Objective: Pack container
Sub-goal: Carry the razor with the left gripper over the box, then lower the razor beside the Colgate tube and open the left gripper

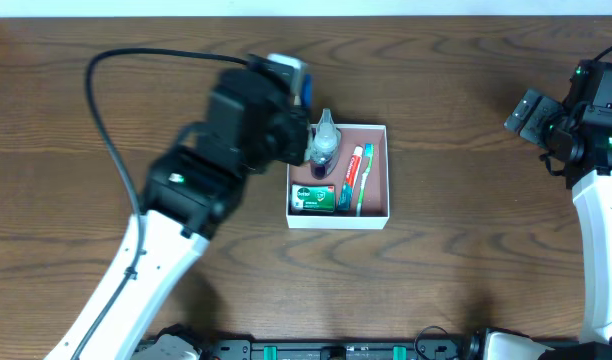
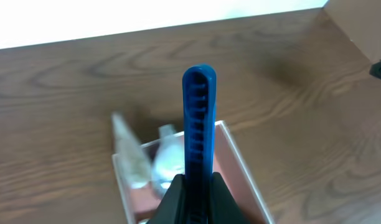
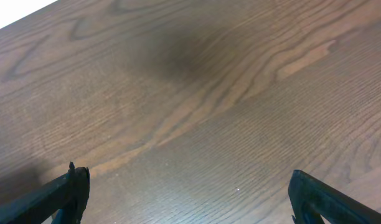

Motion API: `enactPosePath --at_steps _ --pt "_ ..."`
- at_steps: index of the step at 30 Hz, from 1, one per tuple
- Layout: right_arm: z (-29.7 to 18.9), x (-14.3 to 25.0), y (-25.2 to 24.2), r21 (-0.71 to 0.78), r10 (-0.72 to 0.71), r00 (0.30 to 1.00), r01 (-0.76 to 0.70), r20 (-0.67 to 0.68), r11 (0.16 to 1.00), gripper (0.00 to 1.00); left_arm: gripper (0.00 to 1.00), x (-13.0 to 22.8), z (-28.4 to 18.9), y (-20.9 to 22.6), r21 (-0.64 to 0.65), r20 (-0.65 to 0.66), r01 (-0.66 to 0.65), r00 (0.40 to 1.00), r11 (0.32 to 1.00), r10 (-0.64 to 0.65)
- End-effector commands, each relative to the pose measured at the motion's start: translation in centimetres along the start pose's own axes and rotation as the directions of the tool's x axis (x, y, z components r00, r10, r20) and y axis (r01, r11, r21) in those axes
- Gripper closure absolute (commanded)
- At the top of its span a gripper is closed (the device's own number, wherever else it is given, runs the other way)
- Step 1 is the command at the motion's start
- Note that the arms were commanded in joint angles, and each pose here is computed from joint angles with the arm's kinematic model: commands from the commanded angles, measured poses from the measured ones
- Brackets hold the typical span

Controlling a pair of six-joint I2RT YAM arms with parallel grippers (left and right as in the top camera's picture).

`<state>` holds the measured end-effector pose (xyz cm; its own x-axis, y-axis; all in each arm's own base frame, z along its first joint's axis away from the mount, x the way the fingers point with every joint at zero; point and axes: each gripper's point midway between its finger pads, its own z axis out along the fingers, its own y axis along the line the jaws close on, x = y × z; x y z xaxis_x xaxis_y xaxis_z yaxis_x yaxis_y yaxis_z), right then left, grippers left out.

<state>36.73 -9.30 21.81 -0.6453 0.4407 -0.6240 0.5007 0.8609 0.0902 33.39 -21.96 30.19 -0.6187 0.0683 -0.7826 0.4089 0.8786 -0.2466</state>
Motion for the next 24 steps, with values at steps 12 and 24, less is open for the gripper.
enactPosePath --at_steps 12,24 --pt "0.1 -0.1 -0.1 0.003 0.013 1.0 -0.013 -0.001 1.0 0.01 0.94 7.7 12.1 -3.5 -0.241 -0.119 -0.009 0.993 0.97 -0.021" --pt "0.1 -0.1 -0.1 0.003 0.013 1.0 -0.013 -0.001 1.0 0.01 0.94 12.4 15.4 -3.3 -0.251 -0.245 0.01 0.967 0.968 -0.074"
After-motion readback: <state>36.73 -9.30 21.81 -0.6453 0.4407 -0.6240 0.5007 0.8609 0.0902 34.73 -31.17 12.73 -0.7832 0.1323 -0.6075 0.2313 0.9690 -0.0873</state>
